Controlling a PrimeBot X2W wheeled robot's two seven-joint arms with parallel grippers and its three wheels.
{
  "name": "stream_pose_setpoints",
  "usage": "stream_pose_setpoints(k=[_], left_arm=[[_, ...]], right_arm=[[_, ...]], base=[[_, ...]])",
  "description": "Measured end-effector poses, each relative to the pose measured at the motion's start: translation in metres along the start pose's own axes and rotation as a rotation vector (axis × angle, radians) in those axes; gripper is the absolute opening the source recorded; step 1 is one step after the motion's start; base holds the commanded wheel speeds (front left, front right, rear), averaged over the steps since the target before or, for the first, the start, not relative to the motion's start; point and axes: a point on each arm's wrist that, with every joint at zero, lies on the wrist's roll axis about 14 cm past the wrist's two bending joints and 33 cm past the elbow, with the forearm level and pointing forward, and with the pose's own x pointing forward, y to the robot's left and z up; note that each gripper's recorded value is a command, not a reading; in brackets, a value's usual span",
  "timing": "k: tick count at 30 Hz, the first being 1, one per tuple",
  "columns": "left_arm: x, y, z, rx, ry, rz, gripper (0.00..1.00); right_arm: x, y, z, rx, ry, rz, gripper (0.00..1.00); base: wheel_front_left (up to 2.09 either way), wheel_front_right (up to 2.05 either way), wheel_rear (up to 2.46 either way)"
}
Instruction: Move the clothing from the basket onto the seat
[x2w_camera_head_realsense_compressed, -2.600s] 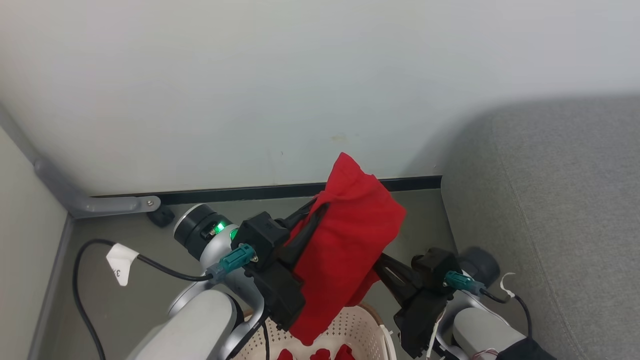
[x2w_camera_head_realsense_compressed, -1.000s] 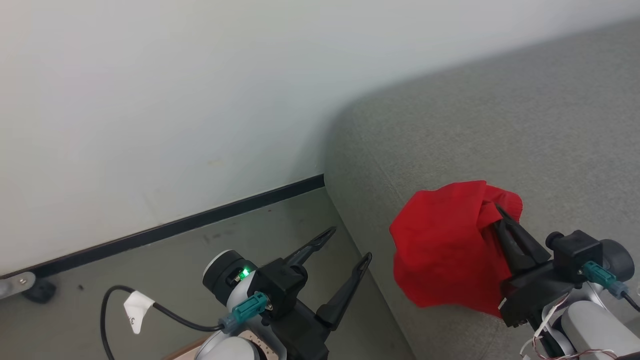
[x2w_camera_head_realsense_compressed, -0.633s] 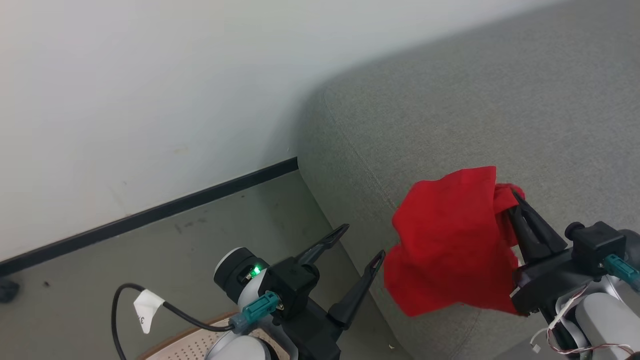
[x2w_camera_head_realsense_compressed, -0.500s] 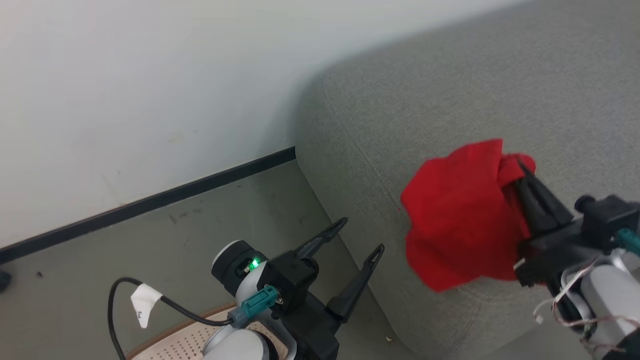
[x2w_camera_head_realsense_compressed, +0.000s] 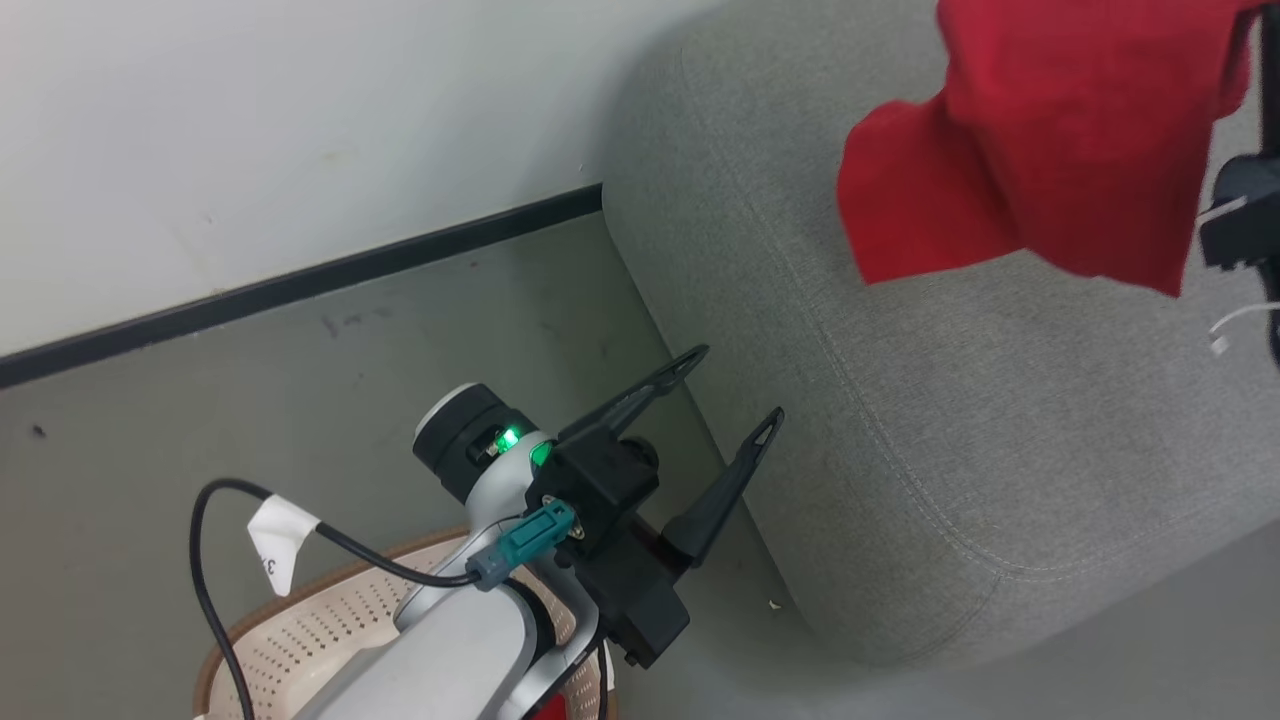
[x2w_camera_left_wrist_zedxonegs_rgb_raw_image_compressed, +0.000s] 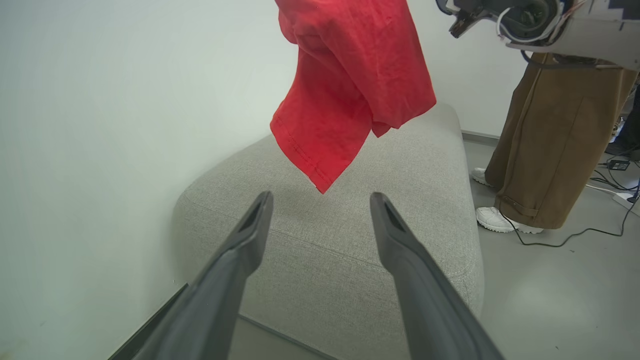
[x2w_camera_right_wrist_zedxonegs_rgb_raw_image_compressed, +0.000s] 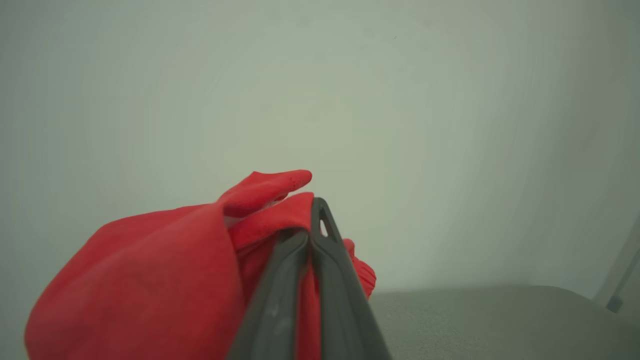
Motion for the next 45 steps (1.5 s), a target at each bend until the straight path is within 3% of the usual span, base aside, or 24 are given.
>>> stream_pose_setpoints(k=[10,21,34,40,42,43,44,45], left_arm=[[0.007,0.034,-0.010,-0.010,-0.004,0.031,1.00],[-0.001,0.058,-0.036,-0.033,0.032,0.066,1.00],[-0.015,0.075,-0.056,-0.032,0.072,0.117,1.00],[-0.017,0.074,-0.058,-0.030,0.078,0.116,1.00],[-0.017,0.074,-0.059,-0.029,0.079,0.117,1.00],[-0.017,0.074,-0.059,-0.028,0.080,0.116,1.00],[-0.017,0.073,-0.058,-0.027,0.078,0.112,1.00],[-0.018,0.073,-0.058,-0.026,0.075,0.111,1.00]], right_arm=[[0.039,-0.026,-0.047,0.004,0.096,-0.093,0.00],[0.049,-0.020,-0.128,0.001,0.265,-0.112,0.00],[0.028,0.018,-0.206,0.056,0.453,-0.092,0.00],[0.012,0.023,-0.225,0.072,0.516,-0.102,0.00],[0.007,0.025,-0.230,0.077,0.532,-0.101,0.38],[0.006,0.026,-0.231,0.079,0.536,-0.101,0.65],[0.006,0.027,-0.231,0.080,0.537,-0.100,1.00],[0.006,0.027,-0.231,0.080,0.538,-0.100,1.00]], base=[[0.00,0.00,0.00],[0.00,0.00,0.00],[0.00,0.00,0.00],[0.00,0.00,0.00],[0.00,0.00,0.00],[0.00,0.00,0.00],[0.00,0.00,0.00],[0.00,0.00,0.00]])
